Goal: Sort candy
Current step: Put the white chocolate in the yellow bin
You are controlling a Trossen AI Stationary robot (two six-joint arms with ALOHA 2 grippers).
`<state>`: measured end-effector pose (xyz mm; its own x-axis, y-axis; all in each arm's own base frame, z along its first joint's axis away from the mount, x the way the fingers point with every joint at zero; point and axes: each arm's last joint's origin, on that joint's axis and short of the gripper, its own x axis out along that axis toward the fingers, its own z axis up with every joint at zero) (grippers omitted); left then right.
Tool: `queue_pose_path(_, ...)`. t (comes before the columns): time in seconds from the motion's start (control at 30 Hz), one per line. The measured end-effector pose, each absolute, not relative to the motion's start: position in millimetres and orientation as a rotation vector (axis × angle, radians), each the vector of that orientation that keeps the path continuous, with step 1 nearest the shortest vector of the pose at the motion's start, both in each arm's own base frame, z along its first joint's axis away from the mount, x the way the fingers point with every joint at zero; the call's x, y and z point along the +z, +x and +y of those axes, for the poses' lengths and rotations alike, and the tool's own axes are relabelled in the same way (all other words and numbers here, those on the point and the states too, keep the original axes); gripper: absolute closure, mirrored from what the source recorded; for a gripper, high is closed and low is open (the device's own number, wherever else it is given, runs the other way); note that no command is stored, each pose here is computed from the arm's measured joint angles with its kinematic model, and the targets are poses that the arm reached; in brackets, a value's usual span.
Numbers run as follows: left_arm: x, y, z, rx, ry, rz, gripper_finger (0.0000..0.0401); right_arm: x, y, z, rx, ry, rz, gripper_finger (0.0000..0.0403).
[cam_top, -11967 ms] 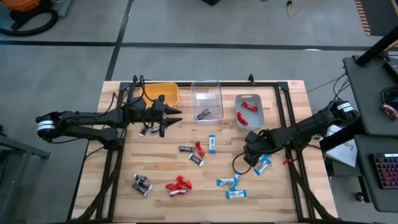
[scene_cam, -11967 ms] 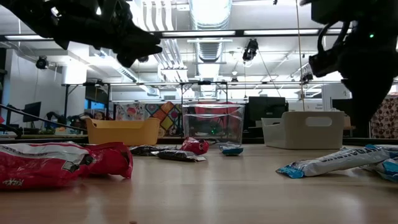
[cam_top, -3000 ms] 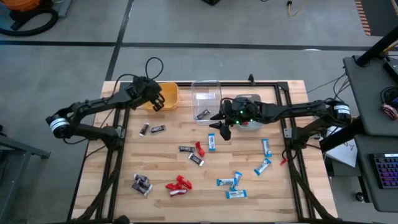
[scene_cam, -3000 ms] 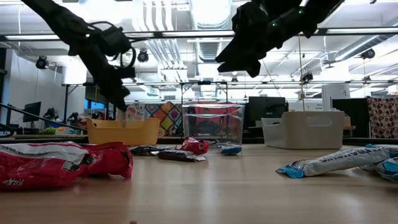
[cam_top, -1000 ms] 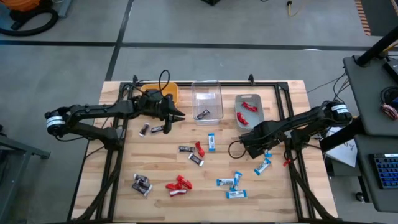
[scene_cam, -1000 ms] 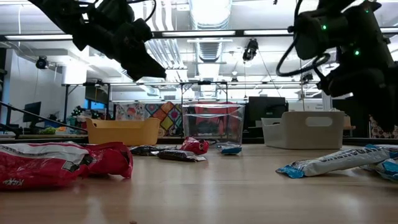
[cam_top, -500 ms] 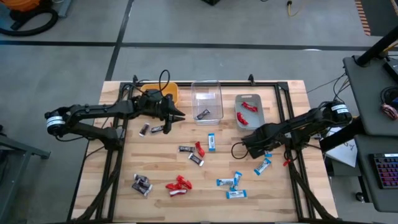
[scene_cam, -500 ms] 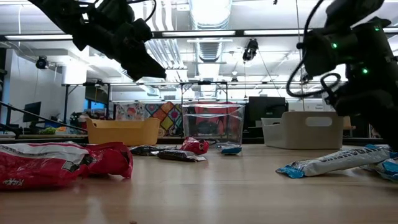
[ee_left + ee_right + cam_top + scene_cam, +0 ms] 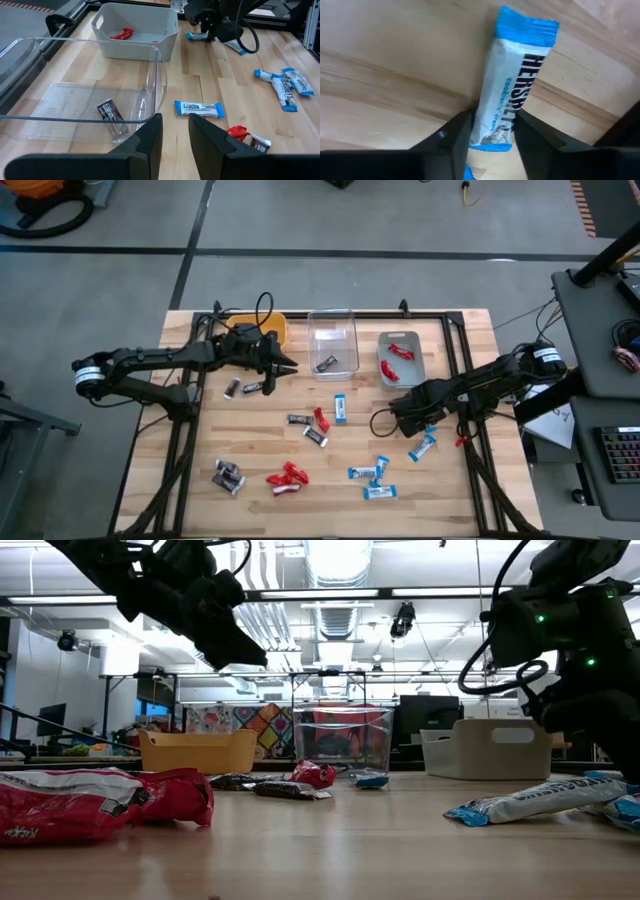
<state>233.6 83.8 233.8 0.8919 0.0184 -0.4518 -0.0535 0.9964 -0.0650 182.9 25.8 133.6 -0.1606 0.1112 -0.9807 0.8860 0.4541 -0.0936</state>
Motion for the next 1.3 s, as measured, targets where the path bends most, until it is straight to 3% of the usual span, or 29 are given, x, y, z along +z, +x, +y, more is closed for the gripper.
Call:
queue_pose_path(0.23,234,234,84,0.037,-0.076,0.467,0.0323,135,185,26,-0.829,0.886,1.598,0.0341)
queue_pose_path(0.63,226,235,74,-0.043,-0.029,0.431,0.0323,170,199,28,-0.574,0.849,1.474,0.0343)
queue_pose_path(0.97,227,253,50,-0.239,0.113,0.259,0.0322,197,241,33,-0.158,0.691,1.036,0.0375)
queue_pose_path(1.3,201,290,42,-0.28,0.125,0.127,0.0263,196,263,34,-0.02,0.543,0.88,0.0385)
